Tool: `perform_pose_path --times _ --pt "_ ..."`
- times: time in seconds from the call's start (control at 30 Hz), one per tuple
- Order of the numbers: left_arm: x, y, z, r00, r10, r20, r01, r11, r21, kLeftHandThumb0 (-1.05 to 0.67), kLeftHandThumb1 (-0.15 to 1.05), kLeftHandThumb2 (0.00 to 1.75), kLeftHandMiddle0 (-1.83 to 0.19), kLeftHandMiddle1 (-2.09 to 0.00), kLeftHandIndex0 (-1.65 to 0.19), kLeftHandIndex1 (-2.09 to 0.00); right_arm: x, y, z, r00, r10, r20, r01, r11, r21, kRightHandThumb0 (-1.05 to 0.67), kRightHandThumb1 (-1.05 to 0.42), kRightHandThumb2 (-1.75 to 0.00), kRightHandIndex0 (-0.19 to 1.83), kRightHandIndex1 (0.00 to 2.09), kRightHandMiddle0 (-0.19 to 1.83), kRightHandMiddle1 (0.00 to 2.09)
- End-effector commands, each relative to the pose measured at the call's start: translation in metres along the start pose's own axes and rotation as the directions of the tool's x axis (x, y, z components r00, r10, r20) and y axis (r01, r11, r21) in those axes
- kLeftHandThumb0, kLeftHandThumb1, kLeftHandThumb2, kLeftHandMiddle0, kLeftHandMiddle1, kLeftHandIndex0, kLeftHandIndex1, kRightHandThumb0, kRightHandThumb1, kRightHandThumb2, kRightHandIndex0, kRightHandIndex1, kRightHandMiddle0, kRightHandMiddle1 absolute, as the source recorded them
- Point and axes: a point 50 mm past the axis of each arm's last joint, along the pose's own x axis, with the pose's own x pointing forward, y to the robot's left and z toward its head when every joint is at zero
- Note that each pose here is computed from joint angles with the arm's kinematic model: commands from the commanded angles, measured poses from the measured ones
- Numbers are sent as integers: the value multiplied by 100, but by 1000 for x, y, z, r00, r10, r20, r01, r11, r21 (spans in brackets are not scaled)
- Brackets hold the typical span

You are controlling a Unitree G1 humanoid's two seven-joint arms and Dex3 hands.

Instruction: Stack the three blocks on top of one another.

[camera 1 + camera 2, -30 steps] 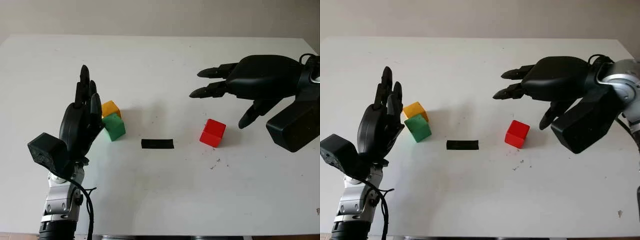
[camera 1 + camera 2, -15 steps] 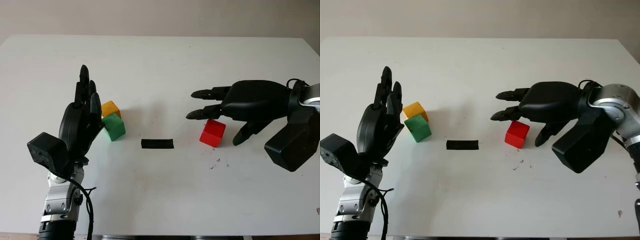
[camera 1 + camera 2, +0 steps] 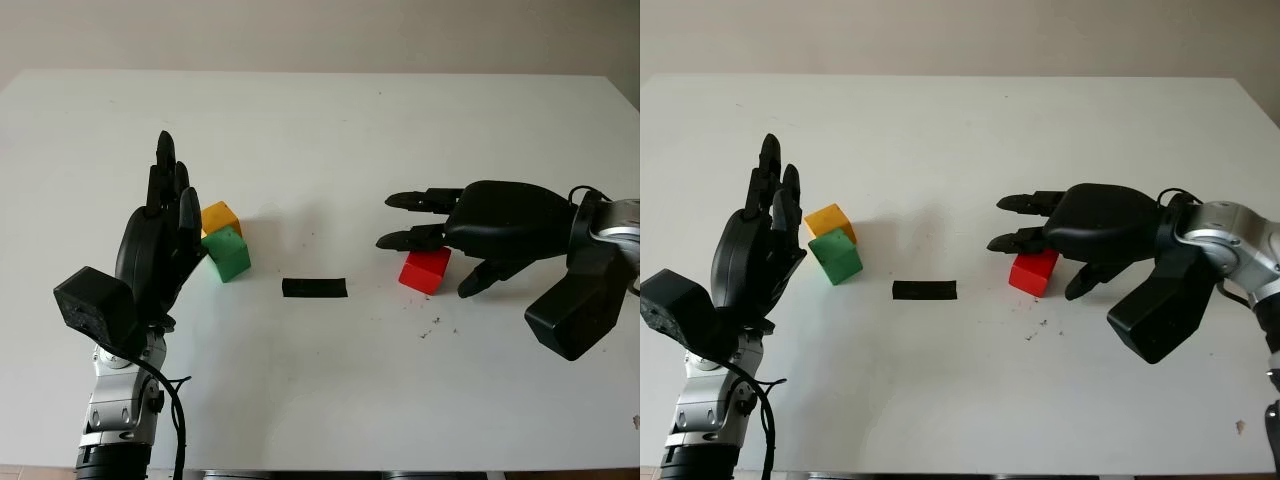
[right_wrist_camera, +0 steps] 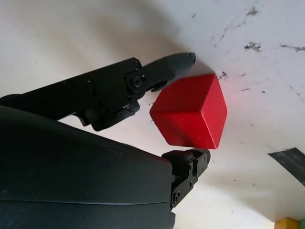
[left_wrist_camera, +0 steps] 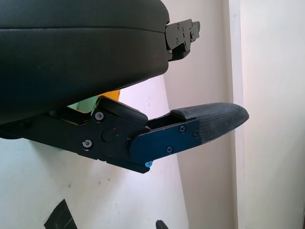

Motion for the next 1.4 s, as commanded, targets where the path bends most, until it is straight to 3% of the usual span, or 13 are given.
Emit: perform_pose_path --times 0.0,0.13,0.17,0.27,0.43,0.57,0.77,0.9,1.13,1.37 --pt "-2 0 4 1000 -8 16 7 1000 20 -80 105 70 19 0 19 0 1 -1 -1 999 -35 3 35 999 6 -39 -99 -7 6 7 41 15" --pt "-1 0 3 1000 -9 13 9 1000 21 -80 105 70 19 0 19 0 2 0 -3 996 -87 6 87 996 7 -36 -102 -7 12 9 54 24" --pt "-1 0 3 1000 -8 12 8 1000 20 -81 105 70 19 0 19 0 3 0 -3 996 -94 7 94 996 3 -35 -103 -6 14 8 55 35" --pt "-2 0 3 1000 -7 9 7 1000 19 -81 105 70 19 0 19 0 3 1 -3 992 -126 19 126 992 -12 -34 -103 -5 22 7 35 114" --pt "-3 1 3 1000 -4 5 4 1000 19 -81 105 69 19 0 19 0 4 -4 -3 985 -170 41 172 984 -47 -32 -104 -6 23 5 24 157" --pt "-3 0 2 1000 -8 4 8 1000 17 -81 105 69 19 0 19 0 5 -13 -5 979 -201 41 202 979 -19 -30 -105 -7 25 6 22 162" --pt "-2 0 2 1000 -2 4 2 1000 15 -81 105 69 19 0 19 0 9 -26 -7 977 -209 31 209 978 -9 -33 -102 -5 26 6 28 140" --pt "-2 0 2 1000 -2 10 2 1000 21 -81 105 70 19 0 19 0 15 -44 -7 962 -268 46 269 963 -10 -37 -103 -5 28 7 27 144" --pt "-1 -2 2 1000 -8 8 8 1000 12 -81 105 70 19 0 19 0 42 -75 0 957 -279 78 276 960 47 -43 -99 -4 29 6 37 144" --pt "-2 -4 2 1000 -8 15 8 1000 14 -80 105 71 19 0 19 0 71 -82 17 949 -276 150 255 956 147 -43 -95 -4 27 5 37 140"
